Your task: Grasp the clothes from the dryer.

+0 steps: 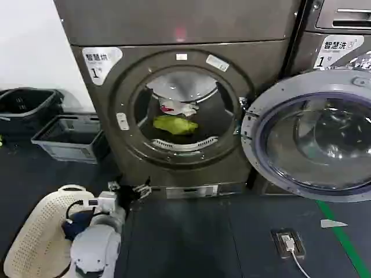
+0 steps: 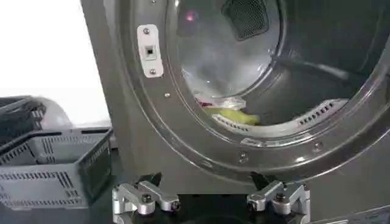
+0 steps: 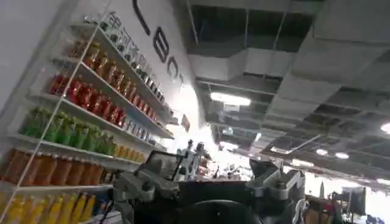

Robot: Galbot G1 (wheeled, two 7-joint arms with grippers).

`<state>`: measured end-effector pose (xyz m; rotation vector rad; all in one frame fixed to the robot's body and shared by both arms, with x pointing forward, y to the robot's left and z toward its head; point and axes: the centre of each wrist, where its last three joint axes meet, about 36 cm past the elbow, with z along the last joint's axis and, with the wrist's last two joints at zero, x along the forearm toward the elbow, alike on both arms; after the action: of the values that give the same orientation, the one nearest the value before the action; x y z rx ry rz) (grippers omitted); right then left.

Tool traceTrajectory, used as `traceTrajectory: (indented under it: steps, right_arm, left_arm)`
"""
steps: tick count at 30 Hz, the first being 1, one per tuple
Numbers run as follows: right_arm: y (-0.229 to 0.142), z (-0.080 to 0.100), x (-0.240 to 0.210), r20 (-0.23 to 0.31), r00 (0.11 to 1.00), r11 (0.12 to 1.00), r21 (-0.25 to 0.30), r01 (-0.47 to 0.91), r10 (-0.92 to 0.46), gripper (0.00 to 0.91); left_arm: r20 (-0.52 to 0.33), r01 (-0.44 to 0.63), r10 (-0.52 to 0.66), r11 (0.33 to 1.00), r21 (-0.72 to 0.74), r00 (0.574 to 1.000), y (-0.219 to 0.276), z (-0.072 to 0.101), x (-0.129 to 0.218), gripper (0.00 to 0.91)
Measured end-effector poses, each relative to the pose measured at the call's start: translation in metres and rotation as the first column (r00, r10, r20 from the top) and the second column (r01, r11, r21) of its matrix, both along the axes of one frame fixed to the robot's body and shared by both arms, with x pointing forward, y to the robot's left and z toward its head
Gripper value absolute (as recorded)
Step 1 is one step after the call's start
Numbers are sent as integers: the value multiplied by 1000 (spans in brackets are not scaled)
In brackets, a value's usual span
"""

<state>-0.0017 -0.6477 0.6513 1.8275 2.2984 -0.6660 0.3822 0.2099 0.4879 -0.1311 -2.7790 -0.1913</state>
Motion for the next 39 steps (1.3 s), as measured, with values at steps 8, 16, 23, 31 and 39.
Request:
traceTrajectory:
  steps: [8, 16, 23, 31, 39]
  right_arm:
    - [-7, -8, -2, 1, 999, 999, -29, 38, -38, 907]
    - [-7, -8, -4, 6, 998, 997, -42, 69, -69, 907]
    - [-7, -10, -5, 8, 997, 996, -43, 82, -82, 907]
    - [-8, -11, -6, 11, 996, 995, -42, 90, -90, 907]
    - [-10, -14, -7, 16, 995, 995, -40, 97, -96, 907]
  left_arm:
    - [-1, 5, -5, 1000, 7, 1000, -2, 0, -1, 907]
    - [4, 15, -15, 1000, 10, 1000, -2, 2, -5, 907]
    - [6, 26, -26, 1000, 9, 1000, -3, 3, -5, 907]
    - [8, 25, -25, 1000, 7, 1000, -3, 4, -4, 907]
    - [8, 27, -27, 1000, 3, 1000, -4, 4, -4, 907]
